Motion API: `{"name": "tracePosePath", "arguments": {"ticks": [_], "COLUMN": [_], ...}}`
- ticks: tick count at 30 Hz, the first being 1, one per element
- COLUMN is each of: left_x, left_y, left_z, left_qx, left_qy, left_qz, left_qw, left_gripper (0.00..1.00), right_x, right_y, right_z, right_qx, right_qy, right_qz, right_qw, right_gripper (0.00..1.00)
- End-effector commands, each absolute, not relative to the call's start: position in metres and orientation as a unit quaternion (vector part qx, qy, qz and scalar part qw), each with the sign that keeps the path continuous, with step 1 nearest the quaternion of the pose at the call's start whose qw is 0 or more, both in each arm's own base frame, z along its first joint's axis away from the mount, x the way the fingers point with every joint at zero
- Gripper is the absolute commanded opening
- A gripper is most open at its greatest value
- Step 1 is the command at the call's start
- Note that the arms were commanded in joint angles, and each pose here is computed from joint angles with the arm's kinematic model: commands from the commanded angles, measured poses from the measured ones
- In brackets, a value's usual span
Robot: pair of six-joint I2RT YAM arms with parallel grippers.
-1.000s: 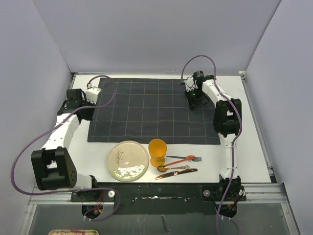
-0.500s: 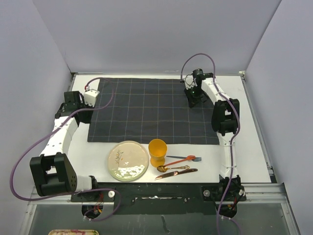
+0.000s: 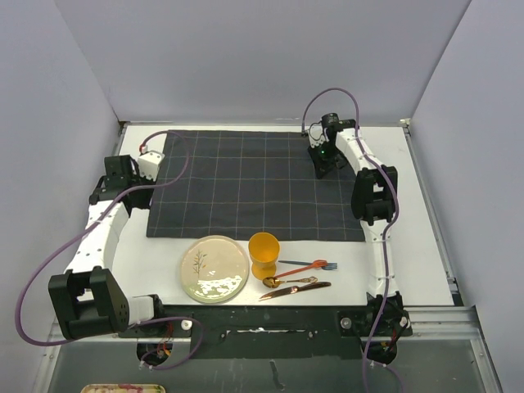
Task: Set the dinner table for one person
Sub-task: Flatten out the napkin at the center of the board.
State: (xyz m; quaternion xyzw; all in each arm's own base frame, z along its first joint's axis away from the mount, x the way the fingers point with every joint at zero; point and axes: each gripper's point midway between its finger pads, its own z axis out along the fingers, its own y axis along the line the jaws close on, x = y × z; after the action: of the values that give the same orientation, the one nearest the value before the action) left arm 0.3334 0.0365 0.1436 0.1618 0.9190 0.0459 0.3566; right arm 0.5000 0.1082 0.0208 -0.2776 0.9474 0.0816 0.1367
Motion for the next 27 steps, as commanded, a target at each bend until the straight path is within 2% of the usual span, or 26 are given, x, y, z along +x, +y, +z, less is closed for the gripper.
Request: {"name": "tracePosePath", "arguments": {"ticks": [1, 18, 27], "left_x": [0.330, 0.324, 0.329], "left_y": [0.040, 0.040, 0.036], "left_z": [0.154, 0.150, 0.161], "left_qx": [0.153, 0.151, 0.141], "left_qy": [0.913, 0.913, 0.906], "left_qz": [0.053, 0.057, 0.047], "left_qw": [0.374, 0.375, 0.398], "left_gripper": [0.10, 0.09, 0.10], "right_x": [0.511, 0.525, 0.517], "right_y": [0.106, 0.111, 0.130], "right_z": [0.033, 0.046, 0.119], "right_qx": [-0.274, -0.294, -0.309], "right_qy": [0.947, 0.937, 0.915], "right_qz": [0.066, 0.047, 0.049], "right_qw": [0.154, 0.182, 0.253], "right_gripper": [0.00, 0.00, 0.00]}}
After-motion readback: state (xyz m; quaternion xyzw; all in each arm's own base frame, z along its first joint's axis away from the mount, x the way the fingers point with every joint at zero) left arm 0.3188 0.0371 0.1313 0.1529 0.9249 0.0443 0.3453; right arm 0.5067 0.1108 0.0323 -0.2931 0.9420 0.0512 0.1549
